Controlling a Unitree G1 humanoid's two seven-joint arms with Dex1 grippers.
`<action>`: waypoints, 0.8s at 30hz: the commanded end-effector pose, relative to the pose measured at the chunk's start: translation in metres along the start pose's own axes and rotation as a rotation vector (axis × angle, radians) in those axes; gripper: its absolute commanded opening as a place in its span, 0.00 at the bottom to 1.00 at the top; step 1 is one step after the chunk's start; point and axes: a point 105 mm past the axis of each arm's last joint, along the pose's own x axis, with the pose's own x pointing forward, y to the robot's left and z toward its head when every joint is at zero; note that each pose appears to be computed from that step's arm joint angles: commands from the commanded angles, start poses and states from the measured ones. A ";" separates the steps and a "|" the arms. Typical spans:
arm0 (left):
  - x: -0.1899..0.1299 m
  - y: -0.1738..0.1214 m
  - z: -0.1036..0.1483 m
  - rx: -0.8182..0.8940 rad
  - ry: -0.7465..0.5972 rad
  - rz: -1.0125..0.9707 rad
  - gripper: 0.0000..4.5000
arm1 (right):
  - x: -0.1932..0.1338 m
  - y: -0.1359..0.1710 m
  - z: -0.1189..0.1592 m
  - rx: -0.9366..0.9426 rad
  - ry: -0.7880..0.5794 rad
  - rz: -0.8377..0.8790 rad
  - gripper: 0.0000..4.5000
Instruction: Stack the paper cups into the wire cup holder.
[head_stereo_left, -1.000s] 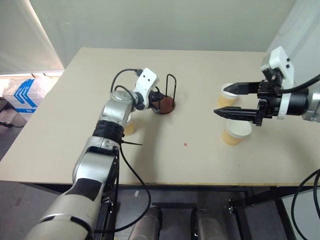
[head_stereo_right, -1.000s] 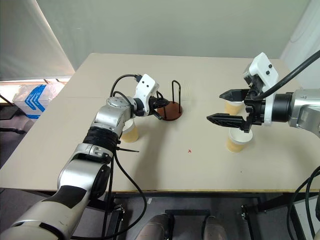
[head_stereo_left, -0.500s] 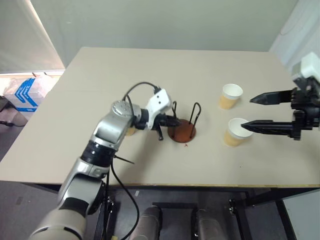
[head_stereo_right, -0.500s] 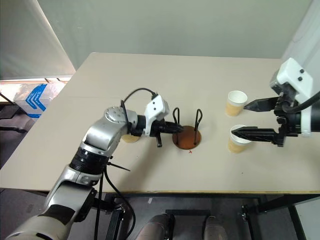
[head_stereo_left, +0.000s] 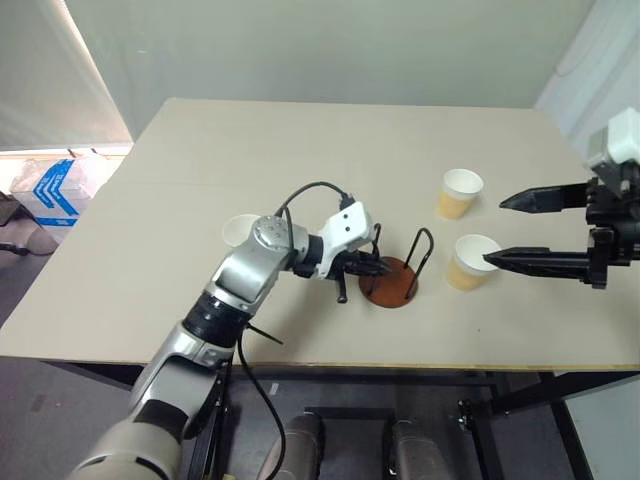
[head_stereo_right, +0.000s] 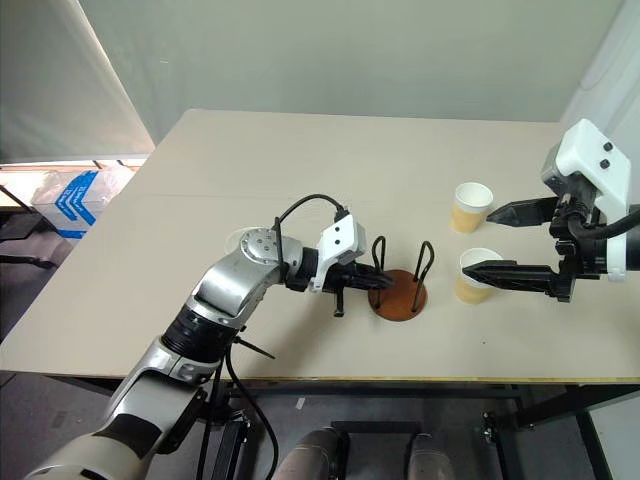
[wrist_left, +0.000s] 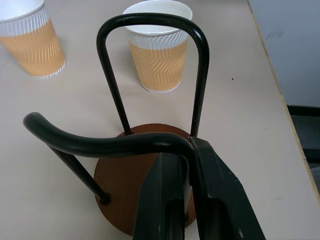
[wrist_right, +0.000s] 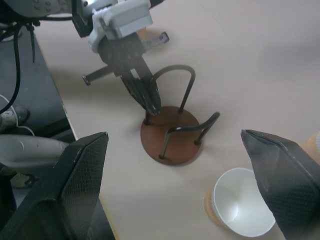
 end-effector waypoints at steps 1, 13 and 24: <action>-0.003 -0.003 -0.011 0.014 0.046 -0.014 0.14 | -0.003 0.002 0.007 -0.037 -0.037 -0.017 1.00; -0.046 0.010 -0.006 0.046 0.053 0.035 0.79 | 0.016 -0.002 0.010 -0.099 -0.057 0.029 1.00; -0.092 0.021 0.022 0.029 -0.056 0.100 0.93 | 0.037 -0.048 0.035 -0.224 -0.061 -0.005 1.00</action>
